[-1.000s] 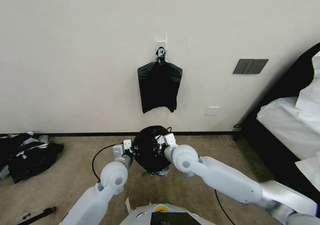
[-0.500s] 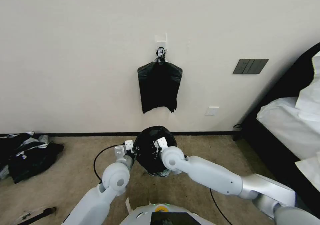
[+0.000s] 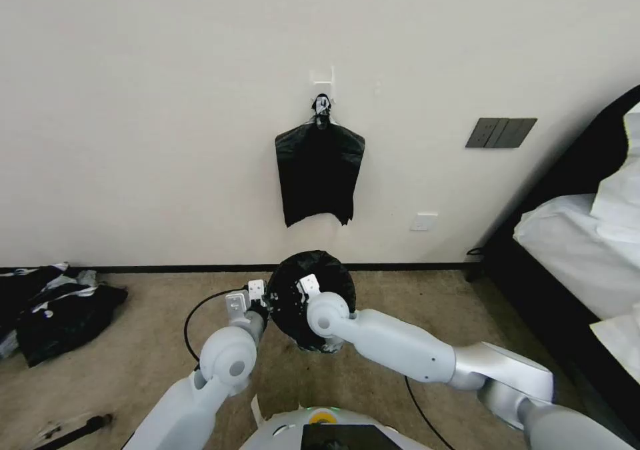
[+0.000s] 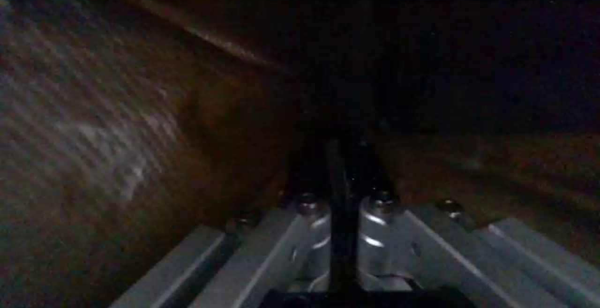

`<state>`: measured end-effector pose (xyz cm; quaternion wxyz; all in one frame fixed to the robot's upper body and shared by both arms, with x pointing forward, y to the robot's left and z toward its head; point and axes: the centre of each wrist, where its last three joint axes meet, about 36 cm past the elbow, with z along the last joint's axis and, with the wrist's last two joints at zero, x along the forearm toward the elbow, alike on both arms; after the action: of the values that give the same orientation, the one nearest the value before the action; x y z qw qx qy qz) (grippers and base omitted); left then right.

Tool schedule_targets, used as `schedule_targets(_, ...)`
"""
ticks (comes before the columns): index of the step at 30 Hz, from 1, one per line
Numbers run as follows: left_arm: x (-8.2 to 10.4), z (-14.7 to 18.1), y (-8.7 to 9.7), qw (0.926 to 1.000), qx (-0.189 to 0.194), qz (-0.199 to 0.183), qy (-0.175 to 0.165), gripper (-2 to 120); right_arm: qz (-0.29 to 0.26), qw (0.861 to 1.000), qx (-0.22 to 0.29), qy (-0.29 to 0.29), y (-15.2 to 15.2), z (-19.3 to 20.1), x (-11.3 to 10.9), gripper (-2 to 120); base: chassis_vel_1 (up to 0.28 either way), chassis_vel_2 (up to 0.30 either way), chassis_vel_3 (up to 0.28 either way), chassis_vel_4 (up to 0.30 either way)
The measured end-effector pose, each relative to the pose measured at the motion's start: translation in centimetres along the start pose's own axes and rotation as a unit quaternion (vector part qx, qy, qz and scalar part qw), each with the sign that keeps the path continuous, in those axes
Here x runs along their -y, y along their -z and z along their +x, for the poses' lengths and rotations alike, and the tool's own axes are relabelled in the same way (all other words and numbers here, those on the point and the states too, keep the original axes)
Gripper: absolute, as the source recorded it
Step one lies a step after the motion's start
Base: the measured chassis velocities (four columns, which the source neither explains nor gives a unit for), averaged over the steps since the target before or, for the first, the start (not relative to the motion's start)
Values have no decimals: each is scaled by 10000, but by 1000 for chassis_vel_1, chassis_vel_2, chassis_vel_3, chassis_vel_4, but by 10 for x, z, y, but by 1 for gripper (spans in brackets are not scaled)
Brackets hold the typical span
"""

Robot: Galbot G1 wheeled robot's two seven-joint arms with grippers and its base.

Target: Place a trash bag onto the trash bin.

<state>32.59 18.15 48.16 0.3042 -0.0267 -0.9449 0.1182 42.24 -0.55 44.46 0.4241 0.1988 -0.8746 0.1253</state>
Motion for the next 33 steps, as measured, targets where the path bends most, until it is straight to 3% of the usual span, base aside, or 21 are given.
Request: schedule_targets(33,-2,16,4,9999,19,106,-99,1,88,9993,-216,-298,-4,-49,-8,0,0,0,0,0)
